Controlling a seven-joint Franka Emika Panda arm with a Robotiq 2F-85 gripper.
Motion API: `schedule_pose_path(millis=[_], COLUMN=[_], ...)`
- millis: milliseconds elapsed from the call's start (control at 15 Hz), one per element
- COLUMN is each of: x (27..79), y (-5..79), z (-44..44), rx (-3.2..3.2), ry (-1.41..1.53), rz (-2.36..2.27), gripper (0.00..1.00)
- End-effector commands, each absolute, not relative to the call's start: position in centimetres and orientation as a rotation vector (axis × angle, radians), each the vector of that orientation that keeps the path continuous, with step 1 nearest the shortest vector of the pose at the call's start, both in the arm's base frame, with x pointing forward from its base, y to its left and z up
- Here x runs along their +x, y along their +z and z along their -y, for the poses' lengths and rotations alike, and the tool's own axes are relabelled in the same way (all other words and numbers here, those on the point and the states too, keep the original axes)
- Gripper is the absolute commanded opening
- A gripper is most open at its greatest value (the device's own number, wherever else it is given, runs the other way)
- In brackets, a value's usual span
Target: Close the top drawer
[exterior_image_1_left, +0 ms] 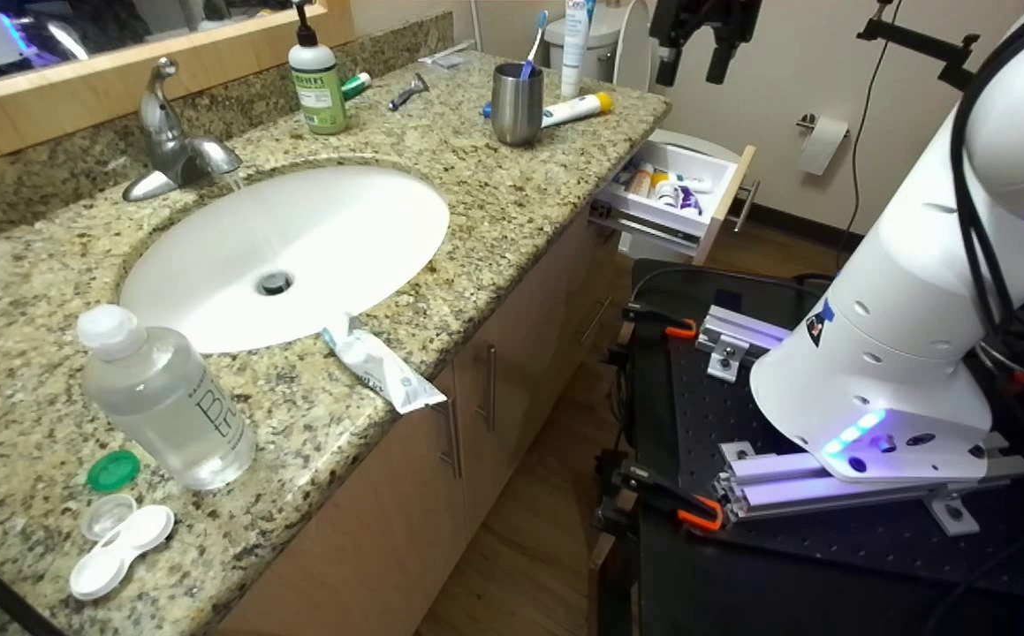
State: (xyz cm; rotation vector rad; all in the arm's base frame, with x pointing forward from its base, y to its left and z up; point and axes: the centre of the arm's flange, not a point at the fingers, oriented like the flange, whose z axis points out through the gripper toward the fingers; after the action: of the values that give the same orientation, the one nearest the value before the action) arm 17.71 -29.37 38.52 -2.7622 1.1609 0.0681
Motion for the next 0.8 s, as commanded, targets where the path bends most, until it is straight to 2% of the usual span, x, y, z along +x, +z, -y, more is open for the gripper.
schedule_pose_path(millis=[0,467,733], x=[12.1,5.9,4.4], y=[37.3,29.9,26.1], z=[33.5,43.4,46.7], rx=[-2.755,-2.511,-2.357], ry=[0.144,0.133,0.32], rz=[-1.248,-1.784,-2.012], gripper=[1.0,1.0,1.0])
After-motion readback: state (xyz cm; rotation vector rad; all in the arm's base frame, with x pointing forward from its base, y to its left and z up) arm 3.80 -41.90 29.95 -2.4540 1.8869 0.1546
